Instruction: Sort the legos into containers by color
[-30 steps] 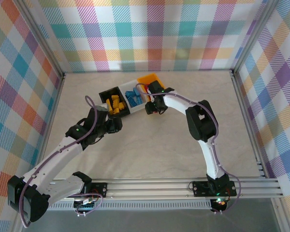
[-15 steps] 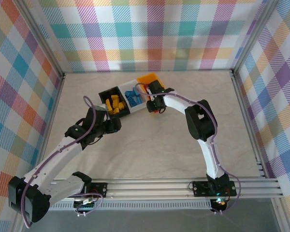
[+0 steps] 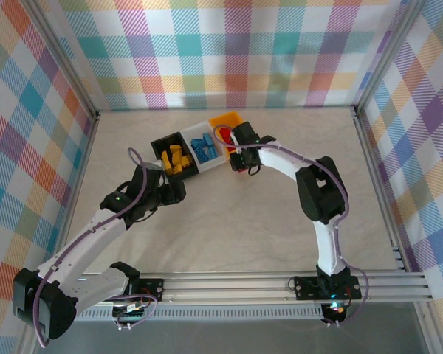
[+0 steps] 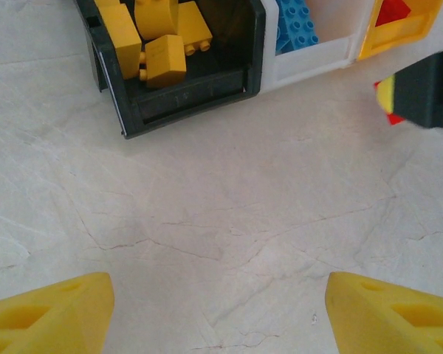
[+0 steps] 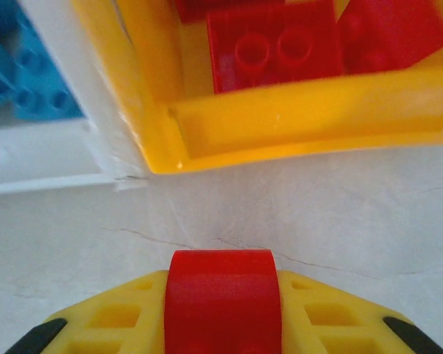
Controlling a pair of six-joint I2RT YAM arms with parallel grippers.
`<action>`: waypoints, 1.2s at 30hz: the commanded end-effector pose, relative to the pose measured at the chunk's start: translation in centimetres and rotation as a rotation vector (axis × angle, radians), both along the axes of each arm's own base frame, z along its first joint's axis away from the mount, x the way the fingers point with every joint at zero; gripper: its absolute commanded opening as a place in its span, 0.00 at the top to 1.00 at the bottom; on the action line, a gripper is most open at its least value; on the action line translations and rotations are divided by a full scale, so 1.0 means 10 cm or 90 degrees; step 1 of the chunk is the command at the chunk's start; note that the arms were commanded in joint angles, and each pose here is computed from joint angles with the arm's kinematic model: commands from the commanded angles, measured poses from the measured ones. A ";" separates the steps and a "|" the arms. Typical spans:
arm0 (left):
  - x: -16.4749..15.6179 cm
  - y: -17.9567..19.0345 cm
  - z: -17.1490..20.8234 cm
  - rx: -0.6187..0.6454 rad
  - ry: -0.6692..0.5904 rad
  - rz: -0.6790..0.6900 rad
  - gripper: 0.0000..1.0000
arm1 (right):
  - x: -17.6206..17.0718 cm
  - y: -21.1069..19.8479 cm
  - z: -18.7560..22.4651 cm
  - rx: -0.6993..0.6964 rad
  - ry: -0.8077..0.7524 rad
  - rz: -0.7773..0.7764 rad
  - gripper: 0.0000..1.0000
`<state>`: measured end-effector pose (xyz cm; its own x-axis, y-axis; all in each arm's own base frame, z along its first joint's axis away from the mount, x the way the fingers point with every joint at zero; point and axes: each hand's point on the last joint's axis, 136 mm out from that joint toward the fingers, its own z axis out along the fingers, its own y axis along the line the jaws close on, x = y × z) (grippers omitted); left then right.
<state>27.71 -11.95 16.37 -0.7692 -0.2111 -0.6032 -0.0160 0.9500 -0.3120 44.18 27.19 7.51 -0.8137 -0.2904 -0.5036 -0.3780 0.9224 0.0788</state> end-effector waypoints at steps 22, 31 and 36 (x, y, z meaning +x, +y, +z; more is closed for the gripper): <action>0.11 0.28 0.11 0.009 -0.014 0.049 0.24 | 1.26 0.24 0.81 0.107 -0.116 -0.011 0.43; 0.17 0.36 0.38 0.010 -0.065 0.063 0.19 | 0.61 -0.03 1.73 0.178 -0.202 -0.003 0.40; 0.20 0.50 0.61 0.027 -0.104 0.102 0.11 | 0.03 -0.54 1.97 0.183 -0.236 -0.039 0.34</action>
